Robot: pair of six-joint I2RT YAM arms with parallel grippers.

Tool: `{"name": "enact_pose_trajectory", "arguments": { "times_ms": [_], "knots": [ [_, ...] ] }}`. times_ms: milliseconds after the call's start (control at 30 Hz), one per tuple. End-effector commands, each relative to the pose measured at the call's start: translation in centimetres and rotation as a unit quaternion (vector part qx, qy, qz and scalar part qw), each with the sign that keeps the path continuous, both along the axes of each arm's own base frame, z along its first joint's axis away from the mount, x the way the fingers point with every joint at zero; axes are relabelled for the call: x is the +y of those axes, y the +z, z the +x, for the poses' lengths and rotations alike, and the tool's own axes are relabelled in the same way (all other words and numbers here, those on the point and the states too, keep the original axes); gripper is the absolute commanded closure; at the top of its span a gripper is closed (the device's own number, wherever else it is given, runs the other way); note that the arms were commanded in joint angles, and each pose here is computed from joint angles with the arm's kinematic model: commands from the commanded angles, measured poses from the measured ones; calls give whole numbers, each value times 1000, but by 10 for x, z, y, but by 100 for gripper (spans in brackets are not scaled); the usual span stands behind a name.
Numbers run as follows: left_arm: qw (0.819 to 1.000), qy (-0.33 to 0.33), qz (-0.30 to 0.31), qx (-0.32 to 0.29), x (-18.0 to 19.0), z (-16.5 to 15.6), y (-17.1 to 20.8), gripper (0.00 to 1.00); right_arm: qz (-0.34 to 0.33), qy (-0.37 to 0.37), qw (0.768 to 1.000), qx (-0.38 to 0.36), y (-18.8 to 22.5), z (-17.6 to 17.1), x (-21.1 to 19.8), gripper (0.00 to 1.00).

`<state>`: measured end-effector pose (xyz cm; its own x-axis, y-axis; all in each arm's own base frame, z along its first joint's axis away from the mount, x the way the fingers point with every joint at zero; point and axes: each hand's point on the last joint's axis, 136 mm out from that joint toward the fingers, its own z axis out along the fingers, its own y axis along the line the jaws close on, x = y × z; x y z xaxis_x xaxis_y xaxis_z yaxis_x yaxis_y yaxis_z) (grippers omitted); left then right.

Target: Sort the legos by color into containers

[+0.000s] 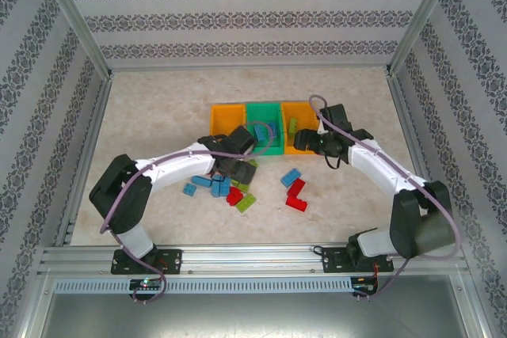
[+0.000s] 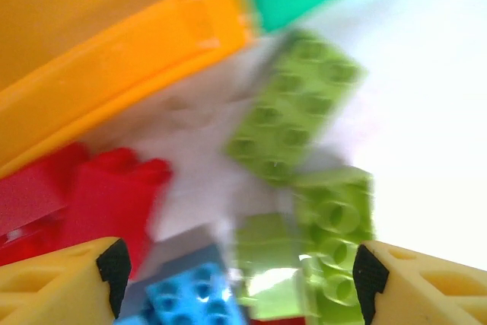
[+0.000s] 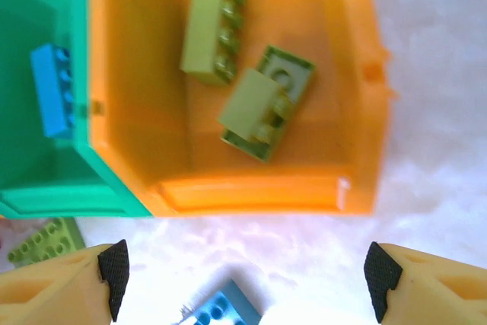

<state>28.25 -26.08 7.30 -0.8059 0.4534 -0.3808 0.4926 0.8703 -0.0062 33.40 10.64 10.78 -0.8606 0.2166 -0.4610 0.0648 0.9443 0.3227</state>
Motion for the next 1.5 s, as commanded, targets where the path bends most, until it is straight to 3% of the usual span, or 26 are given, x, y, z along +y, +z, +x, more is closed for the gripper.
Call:
{"name": "enact_pose_trajectory", "arguments": {
  "times_ms": [0,133,333,600,1200,1467],
  "knots": [
    [977,-204,-22,-61,-72,-33,35,16,2,-32,999,11,-6,-13,-23,16],
    [935,-347,-39,-53,-122,-68,26,16,3,-57,998,2,0,-14,-43,15],
    [889,-444,-94,-51,-166,-92,29,16,12,-104,995,0,5,-13,-75,13],
    [858,-507,-73,-37,-190,-108,-1,18,23,-121,992,8,-1,-17,-88,13],
    [856,-514,-47,-29,-203,-101,-36,22,32,-123,992,18,-9,-22,-90,12],
    [862,-505,-39,-13,-196,-104,-42,34,28,-124,992,17,-9,-24,-91,12]
  ]
}}
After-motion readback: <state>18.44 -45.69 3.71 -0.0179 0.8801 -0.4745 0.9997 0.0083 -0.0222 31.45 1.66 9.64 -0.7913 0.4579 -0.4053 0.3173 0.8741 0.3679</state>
